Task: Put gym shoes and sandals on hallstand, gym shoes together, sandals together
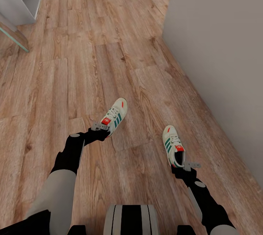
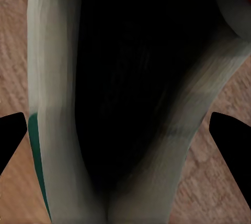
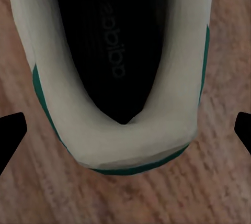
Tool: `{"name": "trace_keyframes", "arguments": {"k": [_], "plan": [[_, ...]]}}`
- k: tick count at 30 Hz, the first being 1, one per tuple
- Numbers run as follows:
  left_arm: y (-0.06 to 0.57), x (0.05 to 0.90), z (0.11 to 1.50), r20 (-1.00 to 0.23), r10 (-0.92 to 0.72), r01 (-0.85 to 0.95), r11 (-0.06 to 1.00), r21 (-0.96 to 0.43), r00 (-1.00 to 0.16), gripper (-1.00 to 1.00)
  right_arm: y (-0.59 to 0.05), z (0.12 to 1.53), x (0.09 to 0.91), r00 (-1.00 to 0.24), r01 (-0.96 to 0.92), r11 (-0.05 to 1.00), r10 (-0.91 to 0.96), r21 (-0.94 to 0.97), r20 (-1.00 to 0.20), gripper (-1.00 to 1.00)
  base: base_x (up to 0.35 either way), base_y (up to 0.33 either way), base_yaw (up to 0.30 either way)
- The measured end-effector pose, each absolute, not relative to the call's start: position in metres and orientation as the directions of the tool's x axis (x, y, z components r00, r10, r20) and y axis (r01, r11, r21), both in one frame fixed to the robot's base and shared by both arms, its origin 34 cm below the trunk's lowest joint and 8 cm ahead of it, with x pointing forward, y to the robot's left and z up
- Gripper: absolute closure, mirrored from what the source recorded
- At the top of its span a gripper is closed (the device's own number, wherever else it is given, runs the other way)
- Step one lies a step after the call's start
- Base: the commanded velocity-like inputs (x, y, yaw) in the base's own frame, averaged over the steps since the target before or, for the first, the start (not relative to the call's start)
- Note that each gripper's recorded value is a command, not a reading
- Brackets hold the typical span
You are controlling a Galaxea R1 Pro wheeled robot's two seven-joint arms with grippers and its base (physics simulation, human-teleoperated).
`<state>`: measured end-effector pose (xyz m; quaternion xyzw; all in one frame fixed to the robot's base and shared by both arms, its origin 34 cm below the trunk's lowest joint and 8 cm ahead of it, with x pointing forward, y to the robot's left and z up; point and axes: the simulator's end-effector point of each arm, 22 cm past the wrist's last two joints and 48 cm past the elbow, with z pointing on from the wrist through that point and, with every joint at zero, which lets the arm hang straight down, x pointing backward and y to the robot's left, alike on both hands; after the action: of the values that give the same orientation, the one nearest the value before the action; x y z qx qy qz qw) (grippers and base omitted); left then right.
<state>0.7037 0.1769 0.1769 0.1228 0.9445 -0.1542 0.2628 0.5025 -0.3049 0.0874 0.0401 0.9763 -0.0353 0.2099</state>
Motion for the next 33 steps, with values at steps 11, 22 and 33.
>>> {"name": "trace_keyframes", "arguments": {"k": [11, 22, 33], "plan": [[0.1766, 0.7039, 0.1770, -0.535, 0.150, 0.313, 0.922, -0.227, -0.831, 1.00, -0.3048, 0.0871, 0.5021, -0.909, 0.093, 0.994, 0.064, -0.052, -0.412, -1.00, 0.030, 0.000, 0.000], [0.1765, 0.7040, 0.1771, -0.535, 0.150, 0.313, 0.922, -0.227, -0.831, 1.00, -0.3054, 0.0872, 0.5020, -0.910, 0.092, 0.994, 0.062, -0.053, -0.411, 1.00, 0.000, 0.000, 0.000], [0.1767, 0.7038, 0.1770, -0.534, 0.150, 0.313, 0.922, -0.227, -0.832, 1.00, -0.3049, 0.0877, 0.5031, -0.909, 0.091, 0.995, 0.062, -0.052, -0.413, 1.00, 0.000, 0.000, 0.000]]}}
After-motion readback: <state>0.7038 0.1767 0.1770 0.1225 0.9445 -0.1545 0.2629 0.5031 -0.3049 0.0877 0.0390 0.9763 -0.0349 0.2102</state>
